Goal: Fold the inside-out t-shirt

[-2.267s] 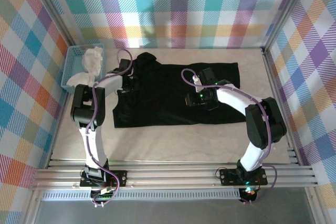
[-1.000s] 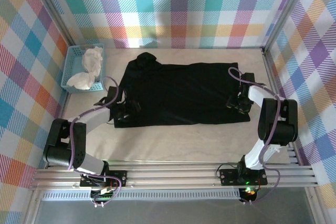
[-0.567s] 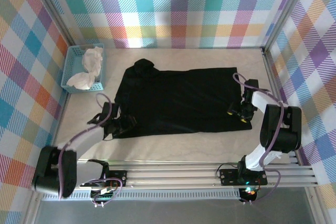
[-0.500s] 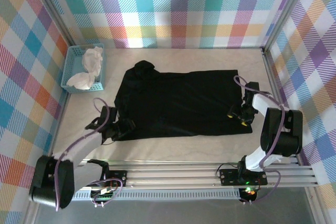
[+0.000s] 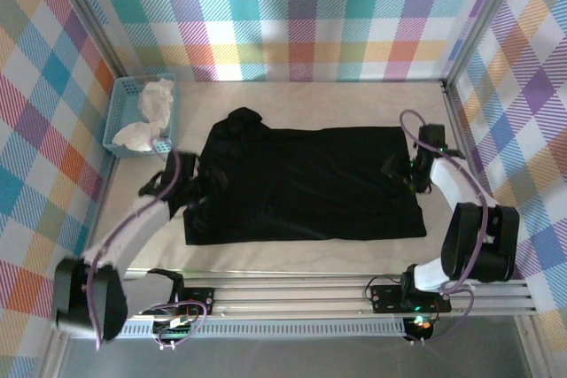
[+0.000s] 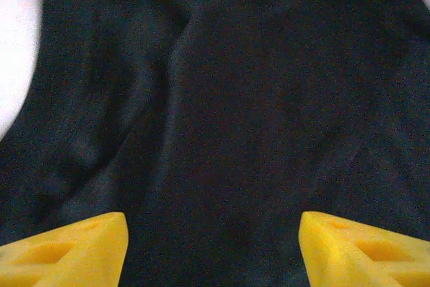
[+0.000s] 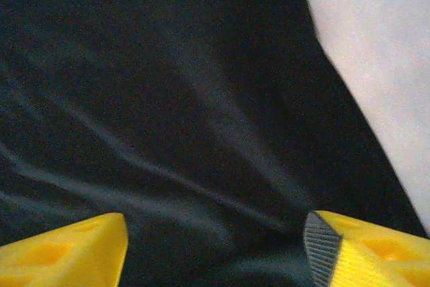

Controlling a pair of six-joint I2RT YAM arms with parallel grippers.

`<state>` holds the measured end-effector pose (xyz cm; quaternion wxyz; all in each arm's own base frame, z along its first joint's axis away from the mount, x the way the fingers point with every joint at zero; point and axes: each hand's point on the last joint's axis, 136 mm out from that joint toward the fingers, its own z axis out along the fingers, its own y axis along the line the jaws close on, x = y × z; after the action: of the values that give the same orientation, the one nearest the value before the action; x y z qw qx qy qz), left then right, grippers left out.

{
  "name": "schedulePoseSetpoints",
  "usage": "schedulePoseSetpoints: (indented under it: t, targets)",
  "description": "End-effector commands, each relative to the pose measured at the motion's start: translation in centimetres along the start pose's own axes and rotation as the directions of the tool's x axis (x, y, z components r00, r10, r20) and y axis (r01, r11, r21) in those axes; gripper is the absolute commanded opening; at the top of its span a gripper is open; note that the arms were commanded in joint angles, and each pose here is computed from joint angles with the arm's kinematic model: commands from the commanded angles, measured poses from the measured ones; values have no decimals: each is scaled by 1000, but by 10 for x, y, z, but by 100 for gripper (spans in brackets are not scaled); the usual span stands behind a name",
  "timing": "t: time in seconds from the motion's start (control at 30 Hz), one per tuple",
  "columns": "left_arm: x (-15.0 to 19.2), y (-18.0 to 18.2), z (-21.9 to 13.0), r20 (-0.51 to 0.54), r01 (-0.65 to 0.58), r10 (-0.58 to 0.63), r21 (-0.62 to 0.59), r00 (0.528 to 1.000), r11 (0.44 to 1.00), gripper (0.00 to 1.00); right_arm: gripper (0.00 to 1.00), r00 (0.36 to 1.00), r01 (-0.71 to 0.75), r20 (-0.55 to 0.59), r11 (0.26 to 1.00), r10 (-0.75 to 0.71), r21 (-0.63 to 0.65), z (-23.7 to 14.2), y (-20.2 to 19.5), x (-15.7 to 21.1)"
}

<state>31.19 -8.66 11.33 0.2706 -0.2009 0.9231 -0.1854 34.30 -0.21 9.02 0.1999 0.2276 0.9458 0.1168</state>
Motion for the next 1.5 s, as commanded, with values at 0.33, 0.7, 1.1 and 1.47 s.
schedulePoseSetpoints:
  t: [0.33,0.7,1.1,1.47]
  targets:
    - [-117,-77,68,92,-129,124,49,988,990,70,66,989,-137,78,986,130,90,87,7,-156]
    - [-122,-70,85,58,-172,172,-18,983,985,70,40,992,-117,-47,991,121,71,134,11,-153]
    - [-163,-79,126,41,-212,214,-53,976,976,71,12,997,-59,-46,998,60,9,139,25,-166]
    - [-190,-106,193,-53,-257,256,0,965,966,61,7,999,-24,-32,1000,23,-17,133,31,-169]
